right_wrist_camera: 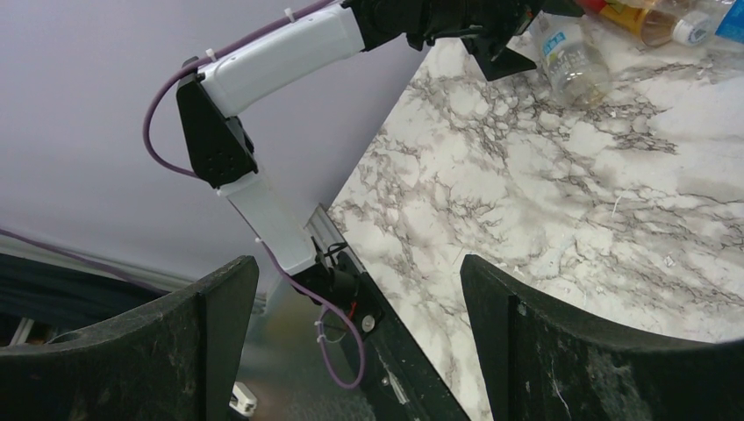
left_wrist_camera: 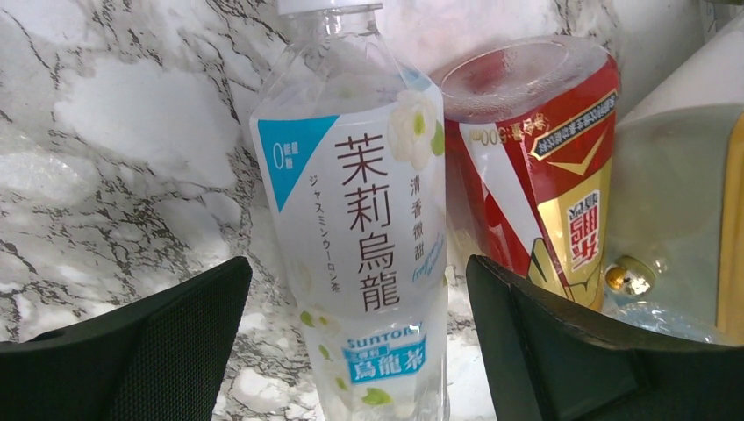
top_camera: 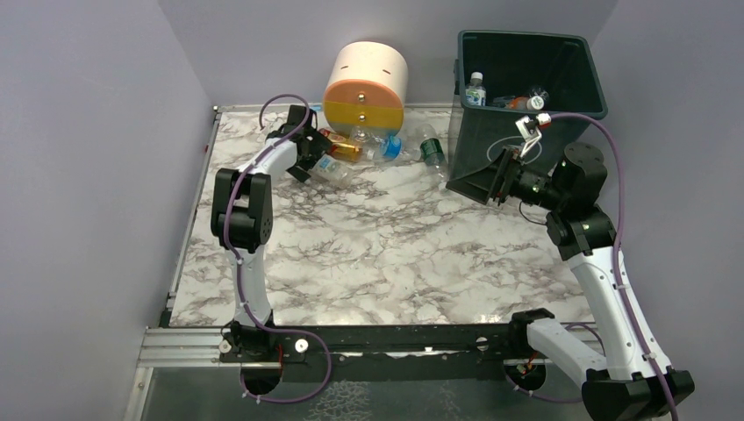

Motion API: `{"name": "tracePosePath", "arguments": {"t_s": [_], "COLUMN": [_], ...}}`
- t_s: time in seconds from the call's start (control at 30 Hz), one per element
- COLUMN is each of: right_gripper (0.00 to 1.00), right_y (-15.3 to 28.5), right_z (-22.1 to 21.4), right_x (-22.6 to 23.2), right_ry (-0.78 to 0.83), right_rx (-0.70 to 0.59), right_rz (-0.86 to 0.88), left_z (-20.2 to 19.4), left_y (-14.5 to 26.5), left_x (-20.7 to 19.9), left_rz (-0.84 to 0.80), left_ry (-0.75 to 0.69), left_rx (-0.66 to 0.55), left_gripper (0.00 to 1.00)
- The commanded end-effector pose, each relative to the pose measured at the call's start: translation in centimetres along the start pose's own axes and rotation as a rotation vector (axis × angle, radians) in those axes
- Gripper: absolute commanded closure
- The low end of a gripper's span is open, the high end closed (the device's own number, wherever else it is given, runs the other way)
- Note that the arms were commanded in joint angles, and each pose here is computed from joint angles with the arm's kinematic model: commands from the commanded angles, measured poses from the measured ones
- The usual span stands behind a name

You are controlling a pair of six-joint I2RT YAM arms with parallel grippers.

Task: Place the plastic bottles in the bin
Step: Pick up the plastic bottle at the center of the board.

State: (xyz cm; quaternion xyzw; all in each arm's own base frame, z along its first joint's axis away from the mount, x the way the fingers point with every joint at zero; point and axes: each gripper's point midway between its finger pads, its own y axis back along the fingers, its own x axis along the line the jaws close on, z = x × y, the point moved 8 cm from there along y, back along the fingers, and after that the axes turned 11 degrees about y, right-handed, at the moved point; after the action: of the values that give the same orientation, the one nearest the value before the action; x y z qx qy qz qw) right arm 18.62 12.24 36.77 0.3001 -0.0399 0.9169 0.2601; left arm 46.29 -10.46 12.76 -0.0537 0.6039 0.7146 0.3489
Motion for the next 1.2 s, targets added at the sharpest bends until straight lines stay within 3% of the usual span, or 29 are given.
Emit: {"name": "tracePosePath", "arguments": {"t_s": [0.0,0.27,0.7,0.93,1.17], "right_gripper": [0.11,0.11,0.11,0.11,0.11], "right_y": [0.2,0.2,0.4,0.5,0.5], "right_z": [-0.5,-0.8,-1.2,-1.2,-1.5], "right_x": [0.3,0.1,0.3,0.5,0.2], "right_ry": [0.006,-0.007,-0.014,-0.012,-0.013], "right_rx": [0.010,0.010,0.004,-0.002,0.000], "right_rz": [0.011,0.016,0.022,0.024,0.012], "left_z": [-0.3,-0.5,-0.7,-1.2,-2.8], "left_y": [-1.4,-1.3,0.9,4.6,10.8], "left_x": [1.0,2.2,3.6,3.7,4.7], "left_rz": [0.025,0.047,0.016,-0.075,-0.229], "left_ry": [0.008,-0.017,-0.050,-0.103,-0.211], "left_rx": [0.025,0.031,0.027,0.050,0.100], "left_gripper": [0.02,0.09,0.30,0.38,0.39]}}
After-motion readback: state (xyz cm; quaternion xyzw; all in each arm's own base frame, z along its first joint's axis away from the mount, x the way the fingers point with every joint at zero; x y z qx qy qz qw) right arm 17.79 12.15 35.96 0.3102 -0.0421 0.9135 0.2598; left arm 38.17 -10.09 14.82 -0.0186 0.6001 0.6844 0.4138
